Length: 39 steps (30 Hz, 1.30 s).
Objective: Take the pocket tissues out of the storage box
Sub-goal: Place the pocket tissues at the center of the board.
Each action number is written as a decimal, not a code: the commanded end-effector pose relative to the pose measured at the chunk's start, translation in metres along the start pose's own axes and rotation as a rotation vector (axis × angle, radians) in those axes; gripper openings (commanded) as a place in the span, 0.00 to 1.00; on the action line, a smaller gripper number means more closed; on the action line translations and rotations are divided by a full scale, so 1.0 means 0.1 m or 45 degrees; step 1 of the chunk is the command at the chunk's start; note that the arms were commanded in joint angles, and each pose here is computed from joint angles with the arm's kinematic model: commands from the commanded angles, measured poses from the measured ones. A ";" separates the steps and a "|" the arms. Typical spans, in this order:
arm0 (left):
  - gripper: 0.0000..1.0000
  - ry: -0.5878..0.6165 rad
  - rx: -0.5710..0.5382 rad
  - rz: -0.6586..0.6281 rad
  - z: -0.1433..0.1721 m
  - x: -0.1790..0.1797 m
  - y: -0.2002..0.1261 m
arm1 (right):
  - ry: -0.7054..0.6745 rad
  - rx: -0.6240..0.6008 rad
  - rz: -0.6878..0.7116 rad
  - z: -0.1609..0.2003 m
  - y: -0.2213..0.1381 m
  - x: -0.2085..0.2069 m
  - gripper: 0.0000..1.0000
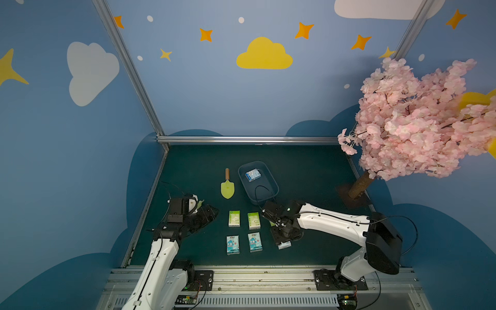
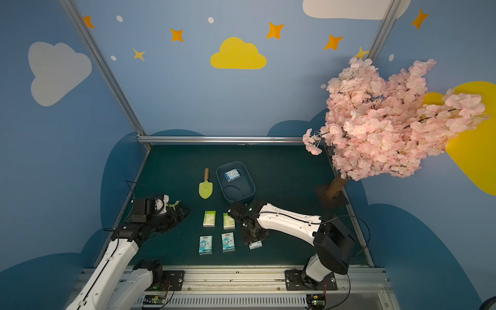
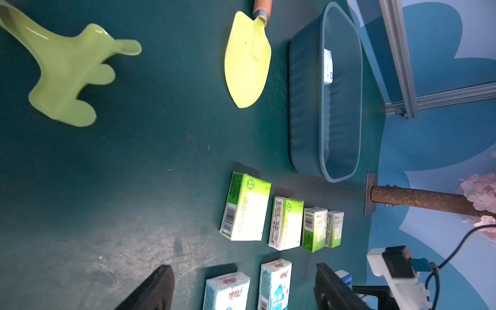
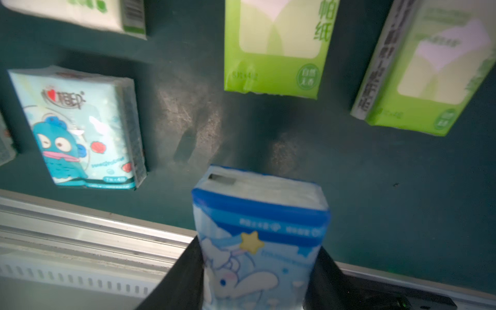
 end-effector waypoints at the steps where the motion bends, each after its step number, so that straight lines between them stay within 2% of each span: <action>1: 0.84 -0.015 0.029 -0.013 0.04 0.04 0.02 | 0.004 0.004 -0.038 -0.03 0.14 0.09 0.55; 12: 0.85 -0.018 0.049 -0.011 0.04 0.05 0.04 | -0.013 0.077 -0.024 -0.10 0.44 0.19 0.56; 20: 0.85 -0.019 0.045 -0.015 0.04 0.06 0.05 | 0.042 0.110 0.044 -0.07 0.48 0.09 0.58; 30: 0.85 -0.022 0.055 -0.021 0.01 0.08 0.09 | 0.076 0.119 0.045 -0.11 0.50 0.03 0.59; 39: 0.86 -0.011 0.062 -0.015 -0.06 0.05 0.11 | 0.059 0.098 0.022 -0.13 0.38 0.04 0.69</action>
Point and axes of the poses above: each gripper's point midway between its finger pads, its own y axis out along the fingers, its own x axis along the line the jaws close on, z = x × y, the point moved 7 cm from there along -y, back along the fingers, and after that the axes turned 4 degrees about y, right-handed, at the moved point
